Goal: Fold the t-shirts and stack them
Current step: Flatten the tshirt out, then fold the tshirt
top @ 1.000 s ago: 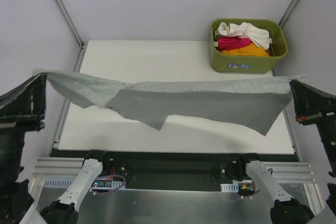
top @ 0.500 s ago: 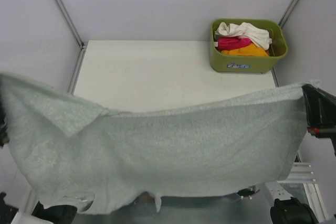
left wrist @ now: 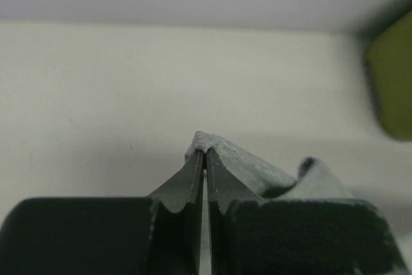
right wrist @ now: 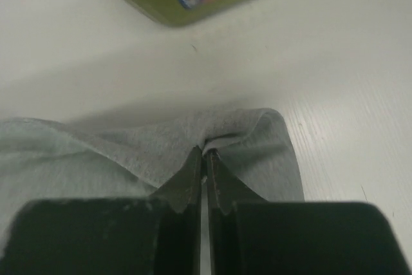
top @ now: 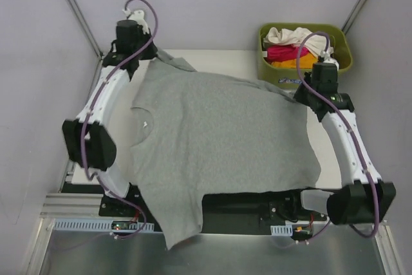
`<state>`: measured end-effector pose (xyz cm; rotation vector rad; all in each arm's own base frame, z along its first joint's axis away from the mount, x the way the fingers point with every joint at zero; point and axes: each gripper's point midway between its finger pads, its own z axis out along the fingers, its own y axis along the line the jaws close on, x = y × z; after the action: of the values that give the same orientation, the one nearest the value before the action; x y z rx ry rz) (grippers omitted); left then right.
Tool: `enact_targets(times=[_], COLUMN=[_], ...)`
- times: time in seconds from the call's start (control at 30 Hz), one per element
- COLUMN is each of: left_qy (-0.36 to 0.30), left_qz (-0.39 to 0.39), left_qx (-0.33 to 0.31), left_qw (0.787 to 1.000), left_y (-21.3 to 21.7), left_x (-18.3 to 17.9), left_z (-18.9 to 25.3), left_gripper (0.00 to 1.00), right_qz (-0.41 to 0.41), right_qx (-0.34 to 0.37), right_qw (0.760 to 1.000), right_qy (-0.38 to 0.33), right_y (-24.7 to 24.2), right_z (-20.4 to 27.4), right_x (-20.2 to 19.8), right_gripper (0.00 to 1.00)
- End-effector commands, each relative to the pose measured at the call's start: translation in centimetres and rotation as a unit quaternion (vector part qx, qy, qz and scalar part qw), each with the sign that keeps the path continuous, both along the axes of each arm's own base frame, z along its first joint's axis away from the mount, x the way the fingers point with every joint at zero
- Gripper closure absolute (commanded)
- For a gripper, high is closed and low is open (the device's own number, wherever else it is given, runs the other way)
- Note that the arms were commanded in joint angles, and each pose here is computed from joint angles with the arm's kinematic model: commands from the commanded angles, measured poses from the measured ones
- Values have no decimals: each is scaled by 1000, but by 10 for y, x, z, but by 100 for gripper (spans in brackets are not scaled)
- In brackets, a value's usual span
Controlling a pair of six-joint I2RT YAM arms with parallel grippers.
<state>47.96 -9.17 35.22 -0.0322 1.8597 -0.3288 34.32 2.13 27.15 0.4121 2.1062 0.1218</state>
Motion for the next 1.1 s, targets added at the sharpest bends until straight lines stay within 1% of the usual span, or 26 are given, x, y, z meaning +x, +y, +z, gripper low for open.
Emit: enact_targets(times=[0.0, 0.03, 0.07, 0.1, 0.17, 0.2, 0.3, 0.37, 0.4, 0.47, 0.5, 0.53, 0.57, 0.6, 0.63, 0.67, 0.7, 0.73, 0.77, 0.8, 0.83, 0.9, 0.93, 1.0, 1.03, 1.07], left_qy=[52, 58, 72, 101, 109, 121, 123, 127, 123, 136, 127, 144, 148, 140, 159, 165, 154, 174, 177, 168, 186, 179, 195, 190, 204, 207], left_qz=[-32, -32, -31, -38, -47, -54, -64, -70, -70, -63, -58, -51, -41, -38, -33, -21, -15, -5, 5, 14, 19, 34, 38, 45, 47, 54], left_qx=[35, 35, 31, 28, 16, 11, -2, -8, -12, -19, -22, -24, -32, -37, -40, -48, -56, -57, -69, -76, -80, -92, -90, -102, -100, -109], left_qw=[998, 997, 996, 994, 993, 991, 990, 989, 990, 988, 990, 988, 988, 989, 986, 985, 986, 983, 982, 983, 979, 979, 976, 975, 973, 971], left_y=[-12, -14, -16, -20, -27, -30, -37, -40, -40, -39, -37, -34, -32, -30, -29, -27, -25, -21, -20, -18, -17, -15, -16, -18, -21, -23], left_x=[58, 70, 78, 88, 97, 100, 104, 101, 98, 87, 81, 71, 64, 54, 42, 34, 23, 9, 1, -9, -23, -40, -54, -70, -82, -89], left_z=[-84, -93, -108, -141, -151, -164, -166, -168, -160, -166, -153, -164, -162, -149, -162, -163, -148, -163, -162, -151, -166, -157, -171, -166, -179, -180], left_gripper=[100, 100, 100, 100, 100, 100, 100, 100, 100, 100, 100, 100, 100, 100, 100, 100, 100, 100, 100, 100, 100, 100, 100, 100, 100, 100], right_qz=[-31, -32, -20, -19, -13, -13, -19, -24, -26, -32, -33, -35, -37, -38, -39, -40, -40, -39, -36, -33, -40, -37, -34, -27, -26, -25], right_qx=[11, 12, 11, 8, 6, 3, -1, -5, -8, -13, -13, -13, -13, -13, -16, -19, -21, -22, -26, -28, -29, -34, -34, -40, -40, -43], right_qw=[999, 999, 997, 996, 994, 992, 990, 990, 990, 989, 988, 988, 988, 987, 988, 988, 988, 988, 989, 989, 988, 988, 987, 987, 987, 987], right_qy=[13, 34, 73, 91, 104, 125, 137, 140, 137, 146, 147, 149, 150, 152, 152, 150, 149, 148, 144, 144, 145, 147, 150, 151, 153, 154], right_y=[-16, -18, -16, -17, -16, -17, -20, -23, -24, -28, -28, -29, -30, -31, -32, -33, -34, -34, -34, -34, -43, -46, -47, -49, -49, -51], right_z=[-48, -63, -92, -105, -114, -131, -140, -141, -137, -138, -137, -136, -134, -135, -131, -128, -126, -123, -118, -116, -112, -109, -110, -108, -108, -108], right_x=[48, 57, 67, 73, 85, 89, 96, 97, 99, 96, 95, 93, 91, 89, 86, 85, 84, 83, 82, 82, 81, 79, 78, 77, 76, 76], right_gripper=[99, 99, 99, 99, 99, 99, 99, 99, 99, 99, 99, 99, 99, 99, 99, 99, 99, 99, 99, 98, 98, 98, 98, 98, 97, 98])
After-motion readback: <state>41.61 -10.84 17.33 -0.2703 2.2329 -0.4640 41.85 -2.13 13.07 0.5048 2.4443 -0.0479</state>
